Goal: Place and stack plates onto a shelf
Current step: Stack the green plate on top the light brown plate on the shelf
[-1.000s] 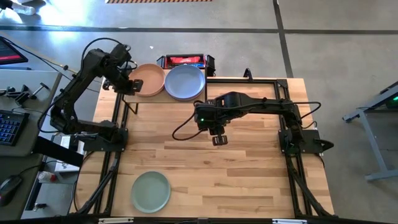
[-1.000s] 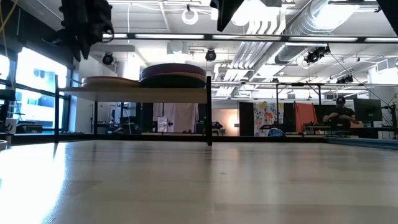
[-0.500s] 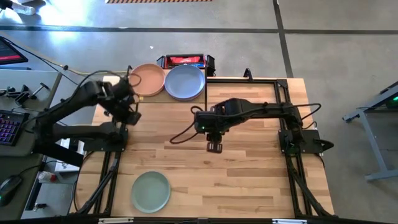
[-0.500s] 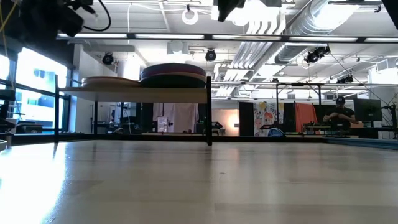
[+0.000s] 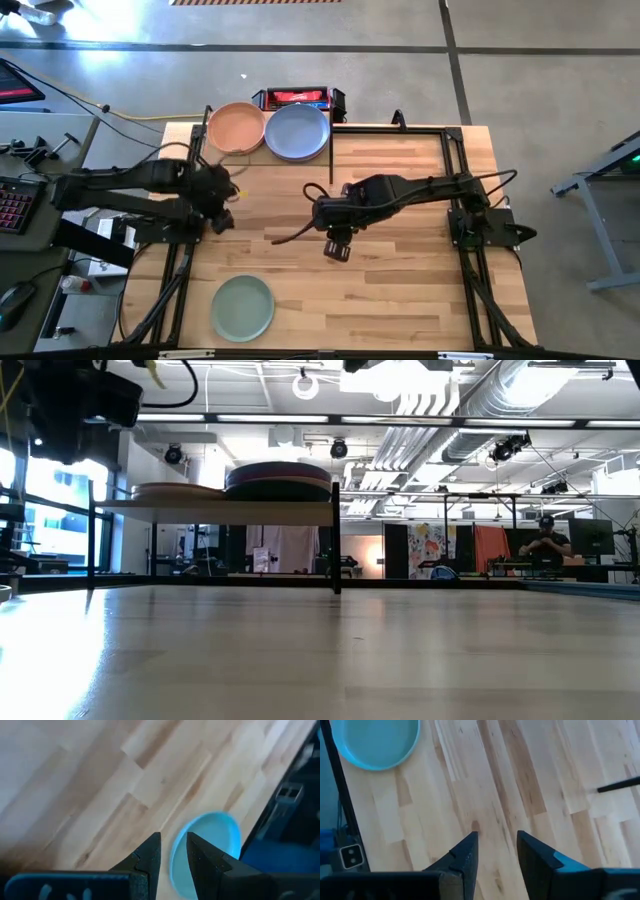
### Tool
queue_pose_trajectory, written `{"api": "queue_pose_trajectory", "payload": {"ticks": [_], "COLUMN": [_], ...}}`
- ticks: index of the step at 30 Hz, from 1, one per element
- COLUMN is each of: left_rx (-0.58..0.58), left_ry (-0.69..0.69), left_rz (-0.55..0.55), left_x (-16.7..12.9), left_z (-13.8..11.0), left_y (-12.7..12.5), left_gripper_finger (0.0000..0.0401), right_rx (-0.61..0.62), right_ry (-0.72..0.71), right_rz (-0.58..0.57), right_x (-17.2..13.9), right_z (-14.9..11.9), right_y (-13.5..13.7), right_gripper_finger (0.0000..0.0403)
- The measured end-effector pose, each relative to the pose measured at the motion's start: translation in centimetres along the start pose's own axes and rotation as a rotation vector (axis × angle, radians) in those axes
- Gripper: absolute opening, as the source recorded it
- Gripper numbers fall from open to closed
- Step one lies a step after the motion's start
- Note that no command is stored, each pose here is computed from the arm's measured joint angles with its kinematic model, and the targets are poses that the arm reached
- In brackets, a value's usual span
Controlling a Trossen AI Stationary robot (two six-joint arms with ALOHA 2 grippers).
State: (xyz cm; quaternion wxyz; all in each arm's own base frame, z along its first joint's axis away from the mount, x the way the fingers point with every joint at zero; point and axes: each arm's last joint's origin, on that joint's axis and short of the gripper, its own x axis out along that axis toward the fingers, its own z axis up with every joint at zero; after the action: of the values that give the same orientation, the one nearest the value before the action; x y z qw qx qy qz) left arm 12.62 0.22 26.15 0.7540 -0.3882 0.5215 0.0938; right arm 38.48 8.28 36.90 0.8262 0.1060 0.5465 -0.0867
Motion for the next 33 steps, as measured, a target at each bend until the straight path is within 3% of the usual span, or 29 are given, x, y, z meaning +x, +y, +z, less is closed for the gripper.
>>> {"api": "queue_pose_trajectory", "payload": {"ticks": [9, 23, 29, 33], "left_rx": [0.072, 0.115, 0.154, 0.15], "left_ry": [0.143, 0.247, 0.272, 0.279], "left_rz": [-0.008, 0.156, 0.148, 0.208], "left_x": [4.5, 9.0, 11.2, 12.4], "left_z": [-1.9, -4.7, -5.8, -6.4], "left_y": [-1.9, -4.5, -5.9, -6.0], "left_gripper_finger": [0.008, 0.008, 0.008, 0.008], "right_rx": [0.05, 0.071, 0.093, 0.093], "right_ry": [0.001, -0.026, -0.029, -0.029], "right_rz": [0.009, -0.036, -0.038, -0.038], "right_x": [-0.1, -0.1, -0.1, -0.1], "right_z": [-0.5, -0.6, -0.6, -0.6], "right_y": [1.0, 1.1, 1.1, 1.1], "right_gripper_finger": [0.0114, 0.0115, 0.0115, 0.0115]}}
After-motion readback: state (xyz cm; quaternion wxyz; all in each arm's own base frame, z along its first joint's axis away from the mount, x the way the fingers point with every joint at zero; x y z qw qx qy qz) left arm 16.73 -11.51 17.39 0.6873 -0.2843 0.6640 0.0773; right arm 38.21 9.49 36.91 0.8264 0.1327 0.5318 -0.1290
